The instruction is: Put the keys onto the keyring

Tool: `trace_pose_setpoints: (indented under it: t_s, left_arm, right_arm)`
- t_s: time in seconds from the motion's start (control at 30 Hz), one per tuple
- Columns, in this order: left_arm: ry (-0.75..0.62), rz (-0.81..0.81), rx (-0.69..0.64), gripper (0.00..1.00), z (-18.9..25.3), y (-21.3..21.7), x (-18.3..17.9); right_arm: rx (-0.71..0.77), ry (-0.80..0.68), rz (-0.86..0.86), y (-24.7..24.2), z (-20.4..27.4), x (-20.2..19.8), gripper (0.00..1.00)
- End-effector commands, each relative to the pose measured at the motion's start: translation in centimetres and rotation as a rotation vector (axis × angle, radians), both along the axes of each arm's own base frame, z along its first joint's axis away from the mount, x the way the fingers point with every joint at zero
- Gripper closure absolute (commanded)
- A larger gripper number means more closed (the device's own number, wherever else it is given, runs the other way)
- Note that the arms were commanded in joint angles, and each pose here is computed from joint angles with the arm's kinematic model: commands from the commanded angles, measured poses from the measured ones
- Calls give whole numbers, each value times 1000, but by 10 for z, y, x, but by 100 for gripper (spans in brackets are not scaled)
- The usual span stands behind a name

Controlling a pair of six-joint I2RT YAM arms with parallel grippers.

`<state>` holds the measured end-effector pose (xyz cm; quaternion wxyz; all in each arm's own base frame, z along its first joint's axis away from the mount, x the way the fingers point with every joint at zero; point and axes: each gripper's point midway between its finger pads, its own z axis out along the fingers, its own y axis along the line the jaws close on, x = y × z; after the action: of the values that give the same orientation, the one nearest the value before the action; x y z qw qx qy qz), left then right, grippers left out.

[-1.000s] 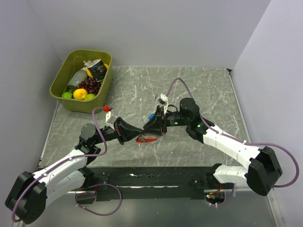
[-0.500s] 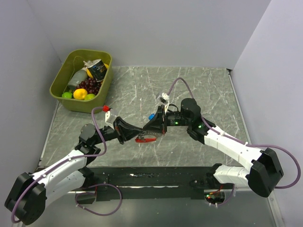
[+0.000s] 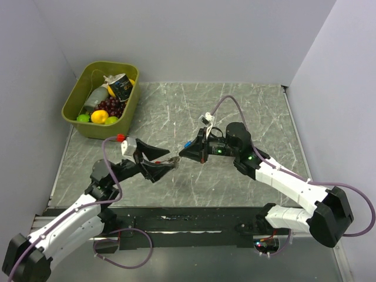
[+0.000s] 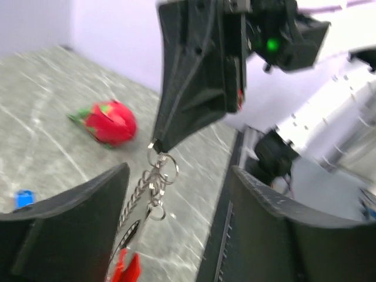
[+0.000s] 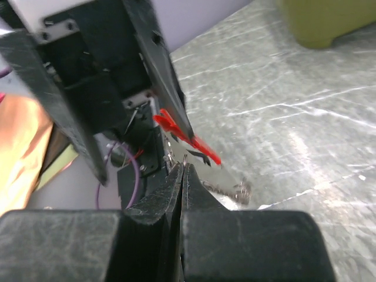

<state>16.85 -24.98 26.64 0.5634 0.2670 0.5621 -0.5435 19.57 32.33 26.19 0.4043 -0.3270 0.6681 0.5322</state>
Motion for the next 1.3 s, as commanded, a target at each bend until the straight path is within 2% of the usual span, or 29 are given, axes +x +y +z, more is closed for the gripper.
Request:
trace_pose_setpoints:
  t_s: [0.0, 0.4, 0.6, 0.73, 0.93, 1.27]
  left_arm:
    - [5, 160, -16, 22, 6, 15, 19]
    - [145, 230, 152, 25, -26, 8, 50]
    - [168, 289, 218, 28, -41, 11, 61]
    - [205, 284, 261, 29, -57, 8, 62]
    - [216, 285, 299, 31, -69, 4, 64]
    - [229, 289, 328, 34, -82, 3, 67]
  right_arm:
    - [41, -31, -97, -8, 26, 11, 100]
    - [-80, 245, -292, -11, -36, 37, 100]
    - [-236, 408, -438, -19, -96, 55, 100]
    - [-315, 538, -440, -10, -142, 58, 100]
    - [-309, 595, -409, 6, -164, 64, 100]
    - [-298, 590, -357, 14, -165, 63, 100]
